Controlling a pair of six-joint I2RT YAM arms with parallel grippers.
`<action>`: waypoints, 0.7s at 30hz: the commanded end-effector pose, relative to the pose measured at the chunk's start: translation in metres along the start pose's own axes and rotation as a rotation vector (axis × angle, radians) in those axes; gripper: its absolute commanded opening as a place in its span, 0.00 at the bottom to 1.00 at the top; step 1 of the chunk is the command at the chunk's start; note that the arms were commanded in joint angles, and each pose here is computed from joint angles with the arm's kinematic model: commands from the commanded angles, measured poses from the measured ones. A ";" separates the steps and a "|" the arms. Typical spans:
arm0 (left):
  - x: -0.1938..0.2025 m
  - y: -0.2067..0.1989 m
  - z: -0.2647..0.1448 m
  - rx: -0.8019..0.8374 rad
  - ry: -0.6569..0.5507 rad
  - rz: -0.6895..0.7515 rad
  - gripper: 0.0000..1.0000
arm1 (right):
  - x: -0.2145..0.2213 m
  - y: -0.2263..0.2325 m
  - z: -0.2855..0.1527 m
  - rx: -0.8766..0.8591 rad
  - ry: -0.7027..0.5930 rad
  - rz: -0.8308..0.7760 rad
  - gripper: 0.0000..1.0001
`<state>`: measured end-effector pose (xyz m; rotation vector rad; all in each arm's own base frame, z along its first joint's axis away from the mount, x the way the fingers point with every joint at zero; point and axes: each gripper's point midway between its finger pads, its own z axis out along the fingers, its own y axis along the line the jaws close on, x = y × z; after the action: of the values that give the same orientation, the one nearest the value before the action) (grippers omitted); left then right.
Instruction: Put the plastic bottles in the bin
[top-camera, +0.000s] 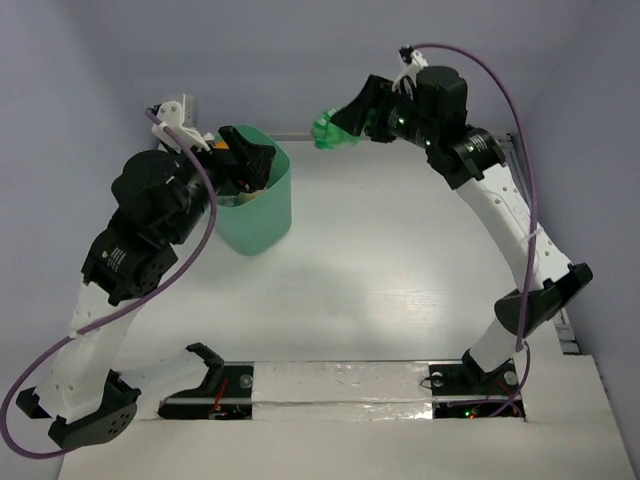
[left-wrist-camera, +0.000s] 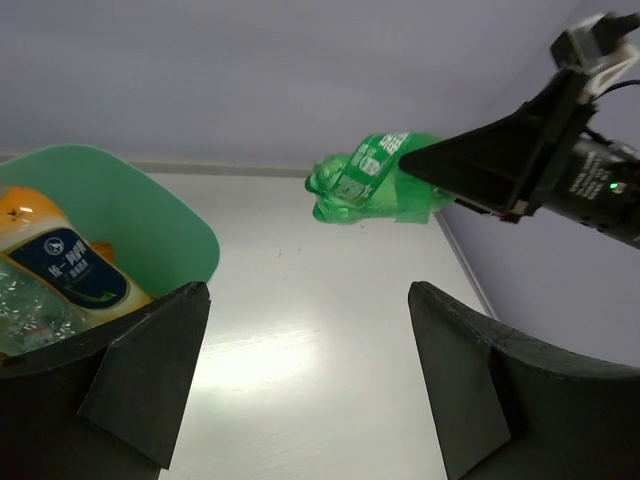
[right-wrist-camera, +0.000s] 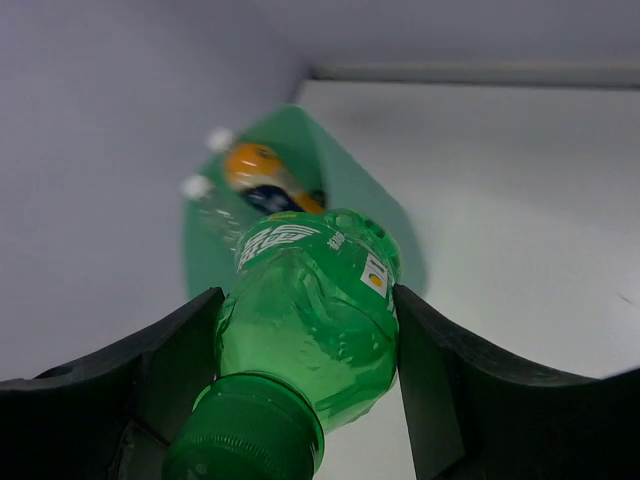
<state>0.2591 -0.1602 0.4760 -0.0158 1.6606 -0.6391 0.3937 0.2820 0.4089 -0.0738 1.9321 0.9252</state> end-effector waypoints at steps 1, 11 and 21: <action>-0.039 -0.002 -0.023 -0.004 -0.124 -0.014 0.78 | -0.030 0.090 0.001 -0.239 -0.082 0.043 0.47; -0.052 0.004 -0.043 -0.026 -0.165 0.001 0.84 | 0.001 0.142 0.081 -0.286 -0.049 0.090 0.53; -0.057 0.011 -0.041 -0.067 -0.179 0.018 0.98 | -0.021 0.173 0.056 -0.385 -0.118 0.091 0.96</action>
<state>0.2410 -0.1220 0.5022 -0.0882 1.5747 -0.5556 0.4091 0.4602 0.3901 -0.1339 1.9431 1.2068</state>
